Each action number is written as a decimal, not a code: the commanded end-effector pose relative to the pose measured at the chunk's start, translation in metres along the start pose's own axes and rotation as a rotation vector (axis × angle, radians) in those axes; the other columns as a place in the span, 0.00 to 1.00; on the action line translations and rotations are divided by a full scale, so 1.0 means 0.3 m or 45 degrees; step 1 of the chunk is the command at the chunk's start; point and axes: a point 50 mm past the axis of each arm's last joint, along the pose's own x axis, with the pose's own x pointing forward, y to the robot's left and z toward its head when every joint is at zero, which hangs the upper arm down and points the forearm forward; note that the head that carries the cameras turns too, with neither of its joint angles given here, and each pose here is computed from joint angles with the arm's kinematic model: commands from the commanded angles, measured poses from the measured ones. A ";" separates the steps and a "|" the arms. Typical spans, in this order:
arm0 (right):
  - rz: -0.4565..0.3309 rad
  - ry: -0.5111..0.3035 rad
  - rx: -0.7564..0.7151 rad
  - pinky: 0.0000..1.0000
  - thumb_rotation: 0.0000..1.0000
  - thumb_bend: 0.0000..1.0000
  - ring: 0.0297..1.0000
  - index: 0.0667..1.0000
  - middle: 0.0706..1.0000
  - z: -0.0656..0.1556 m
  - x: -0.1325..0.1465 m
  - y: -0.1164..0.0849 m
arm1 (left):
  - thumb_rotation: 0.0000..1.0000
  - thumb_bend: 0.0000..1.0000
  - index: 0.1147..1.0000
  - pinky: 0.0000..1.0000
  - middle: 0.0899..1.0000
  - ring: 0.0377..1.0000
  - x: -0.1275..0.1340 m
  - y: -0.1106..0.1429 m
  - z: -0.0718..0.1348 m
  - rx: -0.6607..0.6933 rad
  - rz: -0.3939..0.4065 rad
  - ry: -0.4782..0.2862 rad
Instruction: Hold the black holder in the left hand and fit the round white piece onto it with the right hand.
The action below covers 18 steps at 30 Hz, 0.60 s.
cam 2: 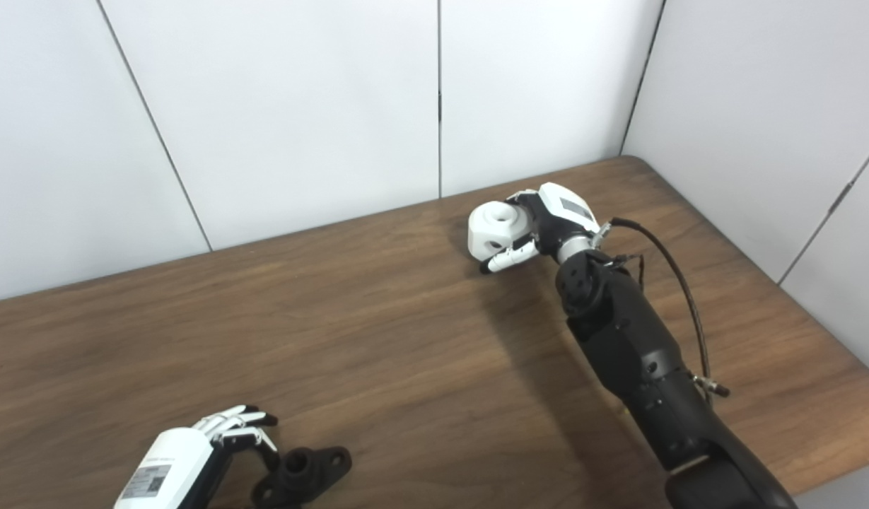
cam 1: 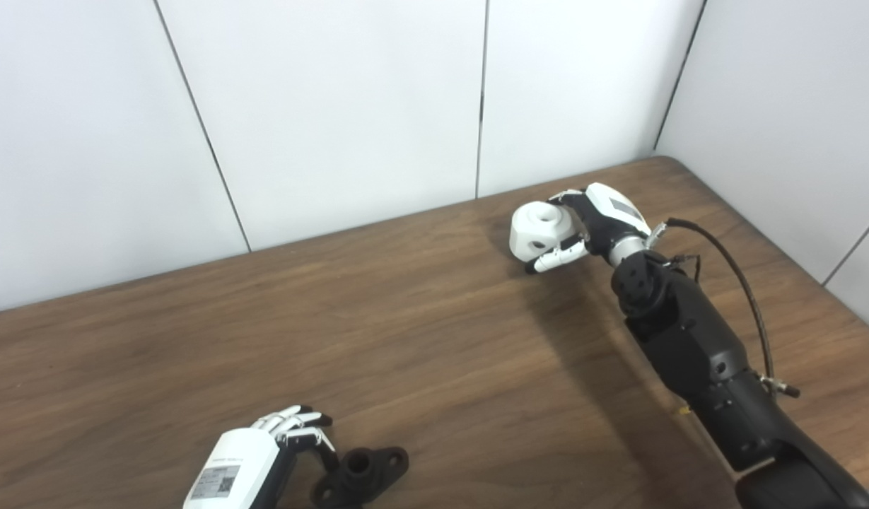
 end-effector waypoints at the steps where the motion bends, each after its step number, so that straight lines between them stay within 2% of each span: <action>1: -0.122 -0.049 -0.008 0.88 0.28 0.91 0.98 0.74 0.91 0.042 0.025 -0.095 | 0.05 0.52 0.42 0.82 0.77 0.86 -0.051 -0.060 -0.045 0.018 -0.163 0.090; 11: -0.119 -0.057 -0.025 0.89 0.29 0.89 0.99 0.70 0.91 0.039 0.019 -0.104 | 0.05 0.52 0.42 0.82 0.77 0.85 -0.051 -0.061 -0.042 0.028 -0.163 0.086; 18: -0.131 -0.063 -0.006 0.90 0.26 0.87 0.99 0.65 0.90 0.032 0.022 -0.108 | 0.05 0.52 0.42 0.82 0.77 0.85 -0.051 -0.063 -0.041 0.016 -0.159 0.084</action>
